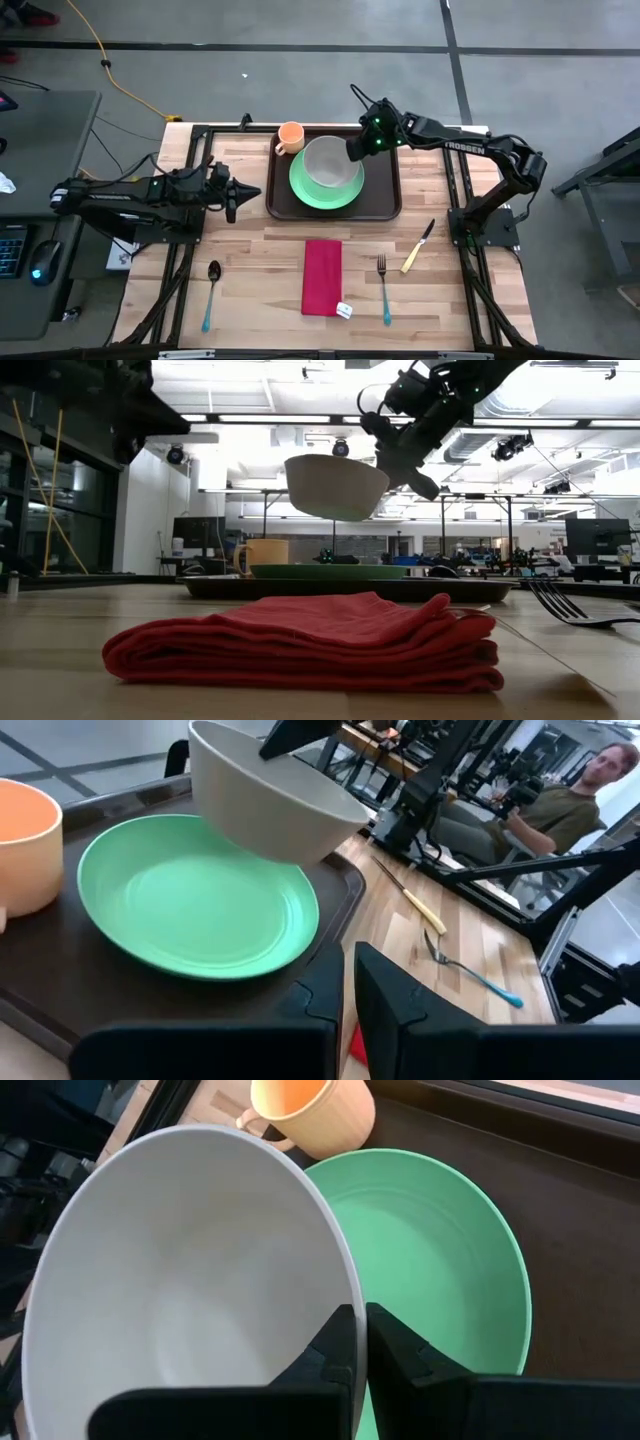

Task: Set up tray
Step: Put the gray bowl on top of the green plate to the bottom of the yellow mug

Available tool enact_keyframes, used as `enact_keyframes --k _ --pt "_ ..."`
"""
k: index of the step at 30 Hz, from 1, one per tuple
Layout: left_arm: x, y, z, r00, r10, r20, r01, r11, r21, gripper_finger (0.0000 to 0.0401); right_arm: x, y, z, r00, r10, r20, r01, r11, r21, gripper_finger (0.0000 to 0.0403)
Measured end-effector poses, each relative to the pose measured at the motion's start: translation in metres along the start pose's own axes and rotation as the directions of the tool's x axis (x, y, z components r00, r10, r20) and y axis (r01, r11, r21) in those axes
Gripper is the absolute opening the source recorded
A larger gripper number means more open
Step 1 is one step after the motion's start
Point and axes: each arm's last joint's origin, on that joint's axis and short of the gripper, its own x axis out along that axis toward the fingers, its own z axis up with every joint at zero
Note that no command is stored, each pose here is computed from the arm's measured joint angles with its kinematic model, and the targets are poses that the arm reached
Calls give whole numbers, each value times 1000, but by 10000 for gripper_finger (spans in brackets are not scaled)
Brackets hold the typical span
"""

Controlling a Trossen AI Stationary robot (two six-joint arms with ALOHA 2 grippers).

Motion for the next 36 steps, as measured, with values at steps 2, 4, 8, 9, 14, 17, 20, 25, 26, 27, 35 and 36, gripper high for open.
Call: enact_keyframes --k 2,4,8,9,14,17,20,25,26,27,35,36 --pt "-1 2 -3 1000 -10 3 10 1000 -1 56 0 -1 1 1000 -1 1 1 1000 13 0" --pt "-2 4 -6 1000 -21 4 21 1000 1 56 0 -1 1 1000 0 1 0 1000 17 0" --pt "-4 8 -14 999 -29 14 29 1000 0 56 0 -1 1 1000 1 2 -1 1000 25 0" --pt "-4 9 -16 999 -30 16 30 1000 -1 56 0 -1 1 1000 1 1 -1 999 33 0" --pt "-6 14 -24 999 -33 22 33 999 1 56 11 -4 0 1000 7 -18 -6 998 56 0" --pt "-8 15 -26 999 -43 25 43 999 9 56 23 -5 -2 999 12 -45 -9 998 67 0" --pt "-9 15 -27 998 -65 20 64 997 43 56 32 -8 -5 998 9 -68 -3 997 80 0" --pt "-9 16 -27 998 -66 15 64 995 76 56 40 -12 -7 996 -10 -89 18 996 87 0" --pt "-9 16 -28 998 -62 8 61 995 76 56 41 -13 -7 996 -18 -90 26 996 87 0" --pt "-9 16 -28 998 -58 1 58 996 74 56 41 -14 -8 995 -31 -90 38 996 84 0" --pt "-9 16 -29 997 -73 -17 74 995 66 56 35 -4 0 990 -128 -52 128 992 0 0" --pt "-9 16 -29 997 -72 -17 73 995 67 56 33 0 3 989 -138 -45 137 990 -19 0"
